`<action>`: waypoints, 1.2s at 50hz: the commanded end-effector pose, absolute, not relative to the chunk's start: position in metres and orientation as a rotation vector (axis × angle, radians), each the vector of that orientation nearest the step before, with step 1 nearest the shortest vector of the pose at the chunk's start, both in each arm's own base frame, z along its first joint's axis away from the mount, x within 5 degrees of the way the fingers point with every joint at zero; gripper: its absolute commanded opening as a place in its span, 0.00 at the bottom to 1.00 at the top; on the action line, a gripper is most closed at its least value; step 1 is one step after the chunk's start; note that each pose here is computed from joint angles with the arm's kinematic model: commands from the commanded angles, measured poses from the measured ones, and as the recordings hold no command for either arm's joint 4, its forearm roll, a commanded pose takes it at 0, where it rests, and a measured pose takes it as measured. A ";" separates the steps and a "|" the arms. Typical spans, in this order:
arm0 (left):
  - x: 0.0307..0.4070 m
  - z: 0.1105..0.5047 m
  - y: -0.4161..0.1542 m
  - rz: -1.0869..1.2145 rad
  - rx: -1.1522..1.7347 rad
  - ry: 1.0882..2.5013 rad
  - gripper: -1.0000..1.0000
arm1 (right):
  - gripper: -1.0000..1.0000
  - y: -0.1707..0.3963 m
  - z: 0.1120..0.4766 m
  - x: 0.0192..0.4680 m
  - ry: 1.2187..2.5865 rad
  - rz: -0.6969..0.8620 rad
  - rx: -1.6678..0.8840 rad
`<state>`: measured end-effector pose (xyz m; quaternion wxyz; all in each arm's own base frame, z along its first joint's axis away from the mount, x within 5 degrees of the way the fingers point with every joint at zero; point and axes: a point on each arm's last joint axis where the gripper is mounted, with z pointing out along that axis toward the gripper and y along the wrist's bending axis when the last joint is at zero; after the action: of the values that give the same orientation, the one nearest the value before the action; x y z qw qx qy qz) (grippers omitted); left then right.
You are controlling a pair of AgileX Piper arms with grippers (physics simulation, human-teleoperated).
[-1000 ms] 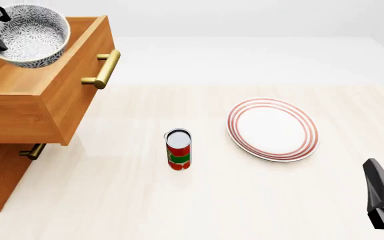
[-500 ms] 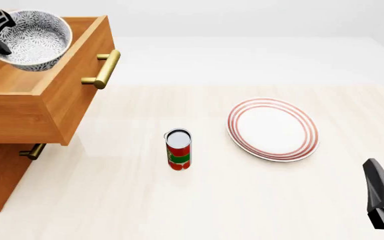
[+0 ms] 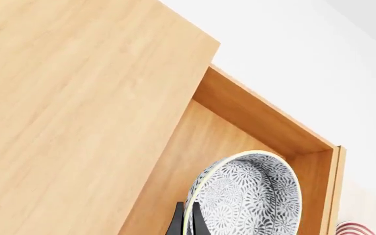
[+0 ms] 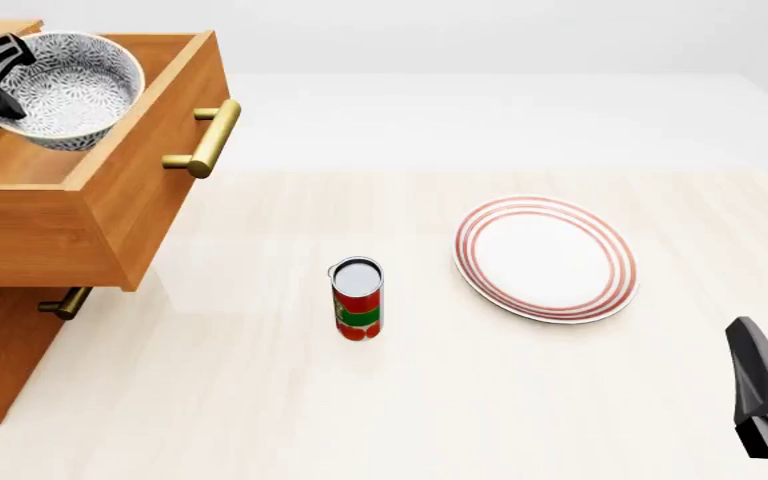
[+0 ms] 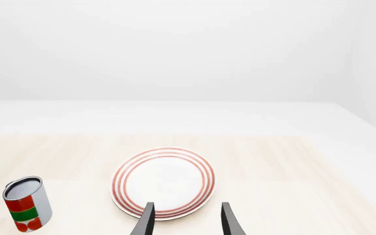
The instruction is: Put the bowl in the top drawer of the cabinet.
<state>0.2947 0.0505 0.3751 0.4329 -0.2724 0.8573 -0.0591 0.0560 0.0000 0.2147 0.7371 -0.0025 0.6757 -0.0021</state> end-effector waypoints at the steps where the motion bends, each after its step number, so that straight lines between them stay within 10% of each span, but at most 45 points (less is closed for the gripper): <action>1: 0.297 0.372 0.053 -0.145 -0.682 2.134 0.00 | 1.00 0.000 0.215 0.056 1.484 -0.005 -0.005; 31: 0.302 0.366 0.059 -0.120 -0.672 2.145 0.00 | 1.00 0.000 0.215 0.056 1.484 -0.005 -0.005; 32: 0.302 0.366 0.058 -0.124 -0.677 2.145 1.00 | 1.00 0.000 0.215 0.056 1.484 -0.005 -0.005; 60: 0.279 0.407 0.042 -0.151 -0.605 2.085 1.00 | 1.00 0.000 0.215 0.056 1.484 -0.005 -0.005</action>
<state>0.2879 0.0464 0.3931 0.4542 -0.2532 0.8521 -0.0598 0.0560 0.0000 0.2147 0.7371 -0.0025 0.6757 -0.0022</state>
